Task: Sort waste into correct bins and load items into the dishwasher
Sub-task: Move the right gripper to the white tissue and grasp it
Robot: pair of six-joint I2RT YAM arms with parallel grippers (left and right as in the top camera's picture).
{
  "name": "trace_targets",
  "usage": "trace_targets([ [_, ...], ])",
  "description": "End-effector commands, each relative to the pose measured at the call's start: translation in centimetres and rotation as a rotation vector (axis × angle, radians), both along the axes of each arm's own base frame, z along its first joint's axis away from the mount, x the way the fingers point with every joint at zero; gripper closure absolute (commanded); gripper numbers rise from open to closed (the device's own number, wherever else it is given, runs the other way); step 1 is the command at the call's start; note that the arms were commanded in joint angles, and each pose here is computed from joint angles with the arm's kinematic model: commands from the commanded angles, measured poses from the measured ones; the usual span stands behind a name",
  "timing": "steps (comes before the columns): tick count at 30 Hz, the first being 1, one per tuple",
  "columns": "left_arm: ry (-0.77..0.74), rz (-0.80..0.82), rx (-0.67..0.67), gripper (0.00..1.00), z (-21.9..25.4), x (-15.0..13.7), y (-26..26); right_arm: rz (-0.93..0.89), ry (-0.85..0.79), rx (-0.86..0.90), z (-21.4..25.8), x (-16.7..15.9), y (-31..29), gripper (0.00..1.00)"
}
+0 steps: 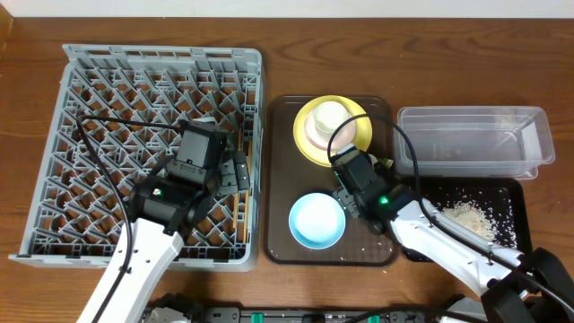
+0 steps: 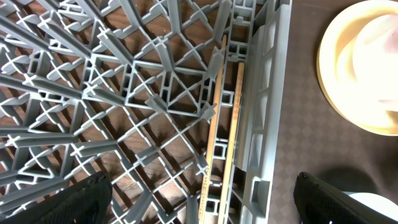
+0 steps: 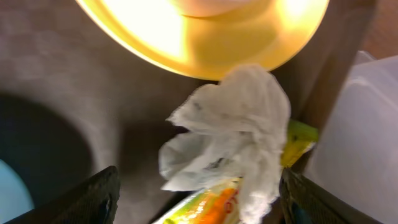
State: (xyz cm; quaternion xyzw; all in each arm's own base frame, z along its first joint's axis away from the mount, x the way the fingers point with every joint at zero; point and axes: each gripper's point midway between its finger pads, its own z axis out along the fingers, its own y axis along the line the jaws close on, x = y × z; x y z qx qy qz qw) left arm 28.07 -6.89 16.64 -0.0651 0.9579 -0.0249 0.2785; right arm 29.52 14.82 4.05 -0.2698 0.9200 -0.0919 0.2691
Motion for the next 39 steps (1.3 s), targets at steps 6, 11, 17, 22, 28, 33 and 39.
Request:
trace_targets([
  [6, -0.012, 0.009, 0.008, 0.06, 0.4, 0.2, 0.3, -0.067, -0.05, -0.028, 0.2, 1.9, -2.5, 0.23],
  [11, -0.012, 0.009, 0.008, 0.06, 0.4, 0.2, 0.3, -0.044, -0.028, 0.03, 0.0, 1.8, -1.6, 0.24],
  [17, -0.012, 0.009, 0.008, 0.06, 0.4, 0.2, 0.3, -0.042, -0.037, 0.041, 0.2, 2.0, -1.4, 0.24],
  [22, -0.012, 0.009, 0.008, 0.06, 0.4, 0.2, 0.3, -0.042, -0.034, 0.037, -0.3, 2.2, -1.3, 0.21],
  [28, -0.012, 0.009, 0.007, 0.06, 0.4, 0.2, 0.3, -0.041, 0.001, 0.01, -1.8, 2.1, -1.6, 0.21],
  [33, -0.012, 0.009, 0.008, 0.06, 0.4, 0.2, 0.3, -0.038, 0.032, -0.011, -3.5, 2.0, -1.7, 0.2],
  [39, -0.012, 0.009, 0.008, 0.06, 0.4, 0.2, 0.3, -0.037, 0.059, -0.028, -4.0, 1.5, -1.9, 0.35],
])
